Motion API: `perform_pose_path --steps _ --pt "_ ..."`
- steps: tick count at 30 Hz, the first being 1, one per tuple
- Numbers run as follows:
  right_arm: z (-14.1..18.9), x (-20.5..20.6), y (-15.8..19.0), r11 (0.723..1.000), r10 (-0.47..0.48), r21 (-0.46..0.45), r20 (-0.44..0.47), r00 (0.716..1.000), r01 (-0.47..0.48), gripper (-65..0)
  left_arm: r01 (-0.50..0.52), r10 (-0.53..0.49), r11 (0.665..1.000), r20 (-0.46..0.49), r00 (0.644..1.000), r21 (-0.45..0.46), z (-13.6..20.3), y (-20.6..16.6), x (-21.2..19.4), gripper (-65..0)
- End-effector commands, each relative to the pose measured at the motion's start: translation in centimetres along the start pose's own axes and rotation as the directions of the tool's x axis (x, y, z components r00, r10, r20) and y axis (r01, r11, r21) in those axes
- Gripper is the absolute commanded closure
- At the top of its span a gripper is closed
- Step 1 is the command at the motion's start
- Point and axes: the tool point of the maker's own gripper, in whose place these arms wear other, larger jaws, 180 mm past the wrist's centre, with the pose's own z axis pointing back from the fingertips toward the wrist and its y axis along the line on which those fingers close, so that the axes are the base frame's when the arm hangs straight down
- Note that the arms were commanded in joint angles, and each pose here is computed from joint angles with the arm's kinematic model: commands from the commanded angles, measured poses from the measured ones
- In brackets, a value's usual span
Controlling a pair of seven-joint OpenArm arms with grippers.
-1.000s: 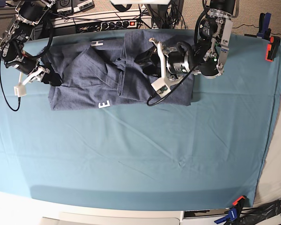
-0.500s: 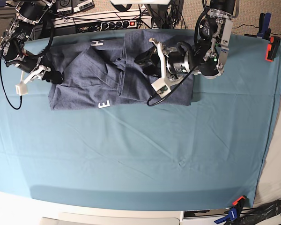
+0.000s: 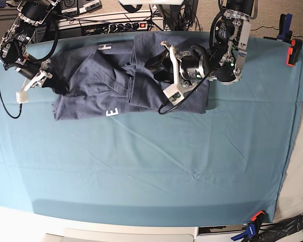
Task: Fold the T-shirt properly
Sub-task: 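Lift the shirt's end with the right gripper and fold it over toward the left gripper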
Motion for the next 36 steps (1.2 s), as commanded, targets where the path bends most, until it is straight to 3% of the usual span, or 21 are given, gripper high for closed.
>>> perform_pose_path --steps 1,4,8,14,17,23,26,36 --pt "0.5 2.0 1.0 0.999 0.029 0.04 0.065 0.997 -0.032 0.0 0.023 -0.023 1.0 0.05 0.998 -0.001 0.3 -0.1 1.6 -29.4" --pt "0.6 2.9 2.0 0.995 0.014 0.094 0.11 0.994 -0.024 0.0 0.023 -0.023 1.0 0.049 0.999 -0.001 0.3 -0.1 1.6 -29.4" --pt "0.6 2.9 2.2 0.995 0.02 0.095 0.111 0.994 -0.031 0.0 0.023 -0.023 1.0 0.049 0.999 0.001 0.4 -0.1 1.6 -29.4" --pt "0.8 3.2 4.4 0.986 0.12 0.101 0.098 0.988 -0.13 0.0 -0.004 -0.001 0.998 0.077 0.997 0.061 1.7 1.8 1.9 -29.4" --pt "0.3 2.6 6.8 0.968 0.209 0.128 0.058 0.976 -0.215 0.0 -0.024 0.013 0.994 0.108 0.994 0.109 3.1 3.3 2.3 -29.4" --pt "-1.9 -0.2 12.6 0.905 0.351 0.262 -0.013 0.936 -0.336 0.0 -0.021 -0.008 0.978 0.14 0.99 0.206 6.5 5.8 2.9 -29.4" --pt "-3.2 -1.5 15.1 0.884 0.354 0.329 -0.003 0.935 -0.333 0.0 -0.018 -0.02 0.966 0.143 0.989 0.258 8.2 7.0 2.8 -29.4" --pt "-7.0 -6.2 19.7 0.85 0.318 0.46 -0.056 0.946 -0.258 0.0 -0.04 -0.02 0.927 0.154 0.988 0.373 12.7 10.2 2.4 -29.4"
